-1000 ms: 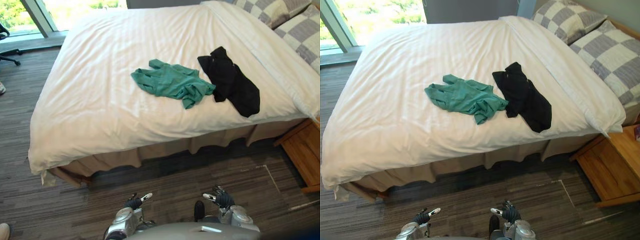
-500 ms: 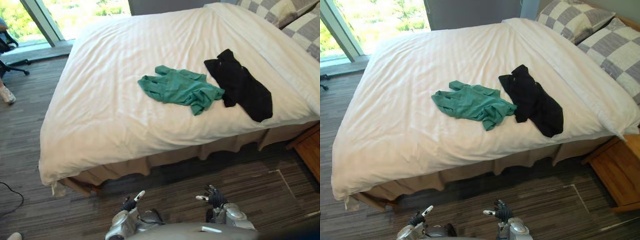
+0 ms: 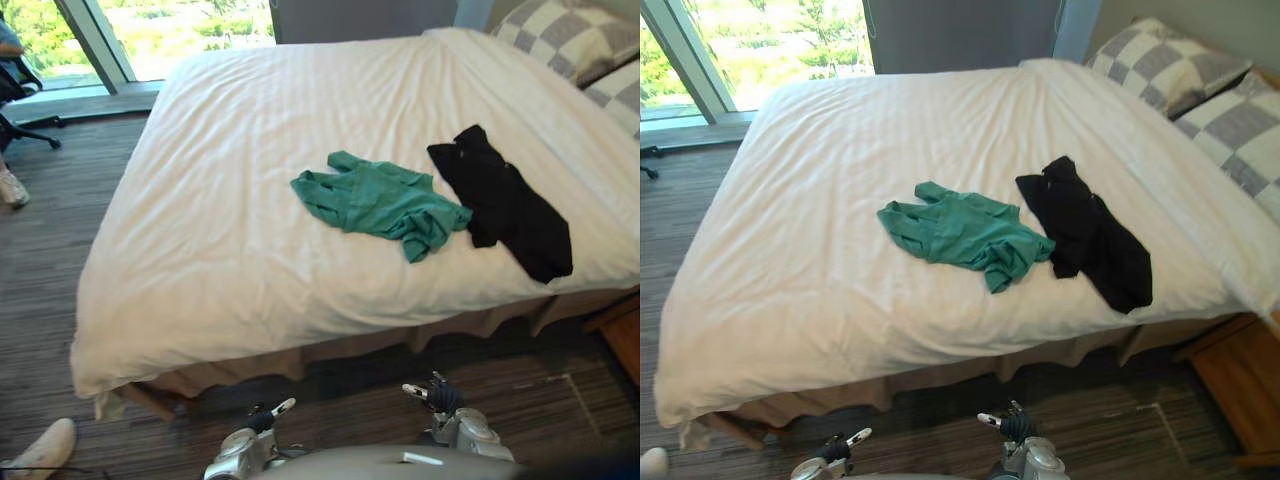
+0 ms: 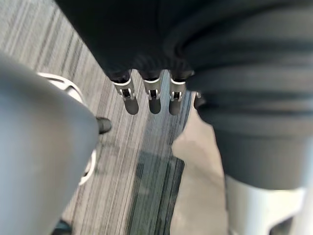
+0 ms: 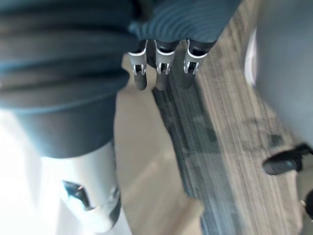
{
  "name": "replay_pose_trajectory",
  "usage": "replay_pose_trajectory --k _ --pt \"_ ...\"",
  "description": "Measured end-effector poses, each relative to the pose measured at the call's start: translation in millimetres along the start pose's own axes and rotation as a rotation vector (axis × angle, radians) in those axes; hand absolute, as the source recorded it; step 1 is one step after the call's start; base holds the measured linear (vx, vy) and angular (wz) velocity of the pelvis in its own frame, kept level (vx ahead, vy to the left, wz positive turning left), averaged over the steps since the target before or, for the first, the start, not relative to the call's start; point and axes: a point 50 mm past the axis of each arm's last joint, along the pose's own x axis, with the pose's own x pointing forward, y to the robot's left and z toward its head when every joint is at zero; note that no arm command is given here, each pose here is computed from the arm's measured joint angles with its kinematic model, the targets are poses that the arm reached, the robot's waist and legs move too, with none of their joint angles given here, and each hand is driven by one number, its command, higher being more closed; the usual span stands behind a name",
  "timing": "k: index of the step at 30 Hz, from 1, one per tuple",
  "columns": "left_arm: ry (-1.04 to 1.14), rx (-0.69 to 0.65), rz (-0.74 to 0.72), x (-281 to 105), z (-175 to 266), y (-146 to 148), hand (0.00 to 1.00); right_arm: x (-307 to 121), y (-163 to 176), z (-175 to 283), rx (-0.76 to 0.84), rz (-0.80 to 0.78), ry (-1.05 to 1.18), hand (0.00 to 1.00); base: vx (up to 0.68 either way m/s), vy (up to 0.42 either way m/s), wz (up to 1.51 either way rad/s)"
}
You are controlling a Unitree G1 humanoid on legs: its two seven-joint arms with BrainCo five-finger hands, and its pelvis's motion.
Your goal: Tidy the bed and pick cloth on bed and put in laundry
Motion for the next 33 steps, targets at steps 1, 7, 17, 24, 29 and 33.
replay_pose_trajectory --k 1,7,17,24,29,33 --pt "-0.001 0.005 0.011 0 1 2 0.0 0 1 -2 -0.002 0.004 0.003 0.0 0.14 -0.176 -0.21" --pt "0.011 -0.055 -0.007 0 -9 -15 0.0 -1 -9 2 -0.044 0.016 -0.014 0.0 0.1 -0.101 -0.05" --pt "-0.029 0.002 -0.036 1 -3 -28 0.0 -1 -13 4 -0.074 0.036 0.003 0.0 0.01 -0.011 0.03" --pt "0.009 -0.354 0.27 1 1 -5 0.0 -8 -39 0 0.25 -0.12 -0.043 0.0 0.01 -0.009 0.0" --pt "0.007 -0.782 0.554 -8 11 58 0.0 -39 -99 -25 0.624 -0.436 -0.097 0.0 0.0 -0.029 -0.1" --pt "-0.129 -0.983 0.708 -28 28 120 0.0 -78 -156 -30 0.789 -0.694 -0.271 0.0 -0.05 -0.03 -0.07"
